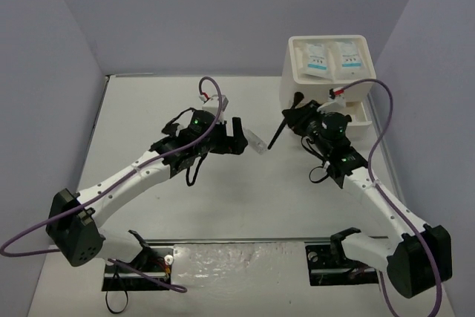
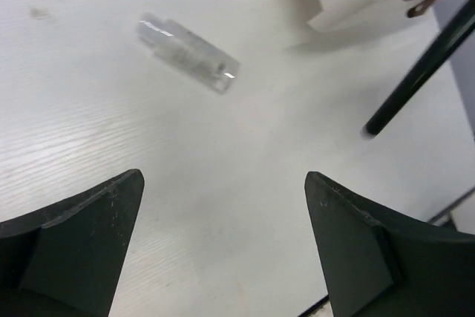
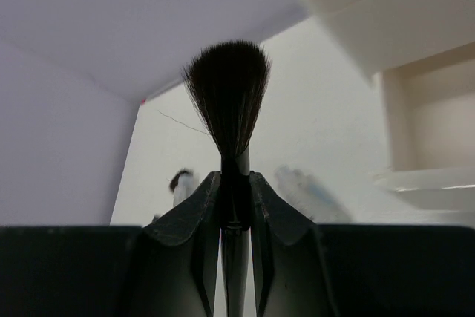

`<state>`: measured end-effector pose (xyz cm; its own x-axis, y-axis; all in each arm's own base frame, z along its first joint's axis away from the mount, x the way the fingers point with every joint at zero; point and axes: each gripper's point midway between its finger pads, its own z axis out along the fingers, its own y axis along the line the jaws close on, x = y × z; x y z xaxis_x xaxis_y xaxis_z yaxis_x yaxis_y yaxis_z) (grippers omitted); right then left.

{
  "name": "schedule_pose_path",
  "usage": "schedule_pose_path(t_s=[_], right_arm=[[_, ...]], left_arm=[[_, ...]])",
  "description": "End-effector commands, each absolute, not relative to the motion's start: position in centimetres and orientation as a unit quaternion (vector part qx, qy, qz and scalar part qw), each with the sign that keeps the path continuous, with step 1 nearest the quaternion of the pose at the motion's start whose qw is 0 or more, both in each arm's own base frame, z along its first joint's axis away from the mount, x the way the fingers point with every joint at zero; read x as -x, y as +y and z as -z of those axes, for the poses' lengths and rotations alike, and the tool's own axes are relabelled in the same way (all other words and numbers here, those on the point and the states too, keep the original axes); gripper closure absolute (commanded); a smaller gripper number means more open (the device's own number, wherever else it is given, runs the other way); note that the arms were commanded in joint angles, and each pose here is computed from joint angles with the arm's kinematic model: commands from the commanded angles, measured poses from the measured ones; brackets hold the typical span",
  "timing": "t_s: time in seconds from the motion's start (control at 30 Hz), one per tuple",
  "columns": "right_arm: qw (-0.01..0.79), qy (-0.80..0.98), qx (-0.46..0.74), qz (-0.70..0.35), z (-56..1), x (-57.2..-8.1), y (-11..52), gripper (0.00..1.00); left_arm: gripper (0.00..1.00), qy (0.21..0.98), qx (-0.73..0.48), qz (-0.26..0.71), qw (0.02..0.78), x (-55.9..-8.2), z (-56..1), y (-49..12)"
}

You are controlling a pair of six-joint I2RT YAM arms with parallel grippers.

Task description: Organize the makeup

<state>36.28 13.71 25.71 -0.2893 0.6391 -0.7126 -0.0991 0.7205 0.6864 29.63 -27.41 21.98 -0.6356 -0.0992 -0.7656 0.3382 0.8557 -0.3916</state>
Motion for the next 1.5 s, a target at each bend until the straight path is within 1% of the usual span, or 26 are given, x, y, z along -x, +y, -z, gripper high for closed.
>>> schedule_pose_path(t_s=[0.0,0.03,0.1,0.23,0.37,0.6,0.67,0.7,0.73,0.83,1.0,1.03,1.07,1.3,1.47], right_arm=[[0.623,0.659,-0.320,-0.276,-28.9,-38.0,5.8,1.00],[0.622,0.652,-0.340,-0.269,-28.7,-38.2,4.7,1.00],[0.622,0.635,-0.384,-0.251,-28.3,-38.8,1.6,1.00],[0.613,0.597,-0.460,-0.237,-27.3,-40.0,-2.1,1.00],[0.598,0.586,-0.497,-0.226,-25.9,-41.4,-3.6,1.00],[0.582,0.568,-0.541,-0.214,-24.4,-43.5,-4.9,1.00],[0.579,0.569,-0.543,-0.214,-24.3,-44.1,-5.1,0.90],[0.578,0.570,-0.543,-0.214,-24.3,-44.3,-5.1,0.80],[0.578,0.572,-0.541,-0.214,-24.4,-44.6,-5.1,0.66],[0.576,0.588,-0.525,-0.218,-24.9,-44.8,-4.7,0.41],[0.575,0.615,-0.496,-0.214,-25.5,-44.0,-4.0,0.09],[0.574,0.622,-0.488,-0.215,-25.6,-43.6,-3.7,0.04],[0.574,0.628,-0.479,-0.216,-25.9,-43.3,-3.4,0.01],[0.596,0.672,-0.375,-0.229,-28.2,-39.6,-1.0,0.00],[0.608,0.679,-0.335,-0.239,-28.8,-36.7,0.1,0.00]], left_arm=[[0.05,0.867,0.002,0.159,0.473,-30.2,-23.8,-20.3],[0.04,0.866,0.013,0.145,0.478,-30.2,-23.9,-19.2],[0.03,0.871,0.033,0.126,0.474,-29.5,-23.4,-17.0],[0.03,0.878,0.072,0.107,0.461,-29.0,-22.0,-13.3],[0.03,0.883,0.095,0.087,0.452,-28.5,-21.2,-10.9],[0.03,0.889,0.102,0.068,0.441,-28.5,-20.4,-9.8],[0.03,0.891,0.103,0.066,0.437,-28.6,-20.0,-9.7],[0.03,0.893,0.103,0.064,0.434,-28.6,-19.8,-9.7],[0.03,0.895,0.103,0.062,0.431,-28.7,-19.5,-9.7],[0.03,0.898,0.106,0.058,0.423,-28.9,-18.9,-9.6],[0.03,0.904,0.106,0.064,0.409,-29.3,-18.2,-10.0],[0.03,0.906,0.106,0.063,0.406,-29.5,-18.1,-10.0],[0.03,0.907,0.106,0.063,0.403,-29.6,-18.0,-10.1],[0.04,0.914,0.124,0.050,0.382,-31.1,-17.1,-9.2],[0.16,0.924,0.140,0.039,0.354,-32.4,-15.1,-8.2]])
